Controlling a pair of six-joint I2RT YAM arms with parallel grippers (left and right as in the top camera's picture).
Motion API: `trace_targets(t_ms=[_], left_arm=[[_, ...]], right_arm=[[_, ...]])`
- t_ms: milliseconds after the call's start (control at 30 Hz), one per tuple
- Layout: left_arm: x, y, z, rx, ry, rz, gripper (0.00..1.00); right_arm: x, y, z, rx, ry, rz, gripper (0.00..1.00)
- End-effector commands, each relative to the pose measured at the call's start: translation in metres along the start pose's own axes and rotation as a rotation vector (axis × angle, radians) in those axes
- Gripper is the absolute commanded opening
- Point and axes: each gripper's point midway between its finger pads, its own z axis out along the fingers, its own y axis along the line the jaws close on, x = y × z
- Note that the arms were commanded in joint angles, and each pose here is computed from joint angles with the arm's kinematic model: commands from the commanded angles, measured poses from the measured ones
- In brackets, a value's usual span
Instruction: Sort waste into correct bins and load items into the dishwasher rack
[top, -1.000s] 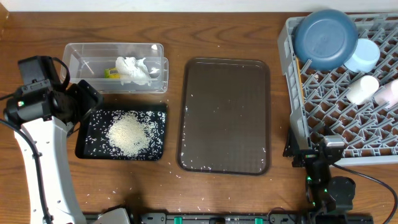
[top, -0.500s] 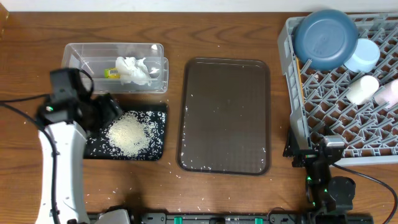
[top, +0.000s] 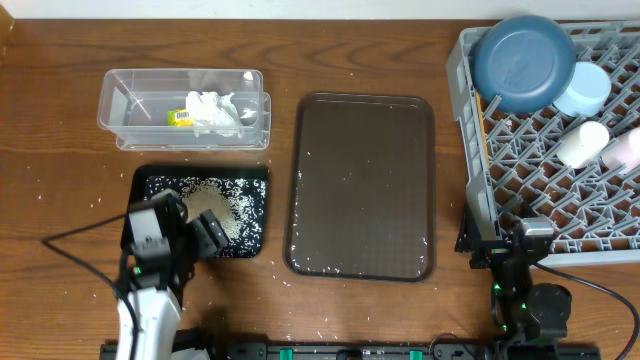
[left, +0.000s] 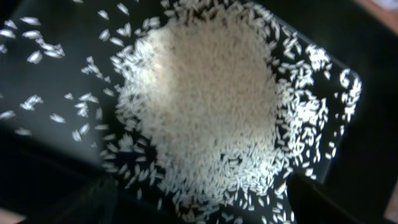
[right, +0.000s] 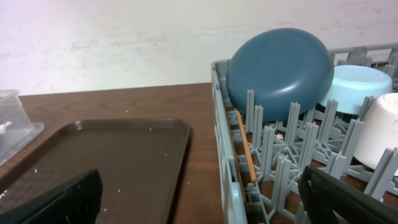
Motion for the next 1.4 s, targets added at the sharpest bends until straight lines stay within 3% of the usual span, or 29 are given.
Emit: trace_targets(t_ms=[0, 500, 1033, 1367], left_arm=[[0.006, -0.008, 0.004, 0.075, -0.059, 0.031, 0.89], [-0.005, -0.024, -0.010, 0.221, -0.314, 0.081, 0.89], [0.002, -0.042, -0.018, 0.280, -0.448, 0.183, 0.90], [-0.014, -0.054, -0.038, 0.346, -0.585, 0.202, 0.89]], right_arm=[[0.000, -0.001, 0.000, 0.003, -0.003, -0.006, 0.99], [0.000, -0.001, 0.000, 0.003, -0.003, -0.006, 0.99], [0.000, -0.001, 0.000, 0.003, -0.002, -0.006, 0.99], [0.000, -0.001, 0.000, 0.003, -0.002, -0.006, 0.99]])
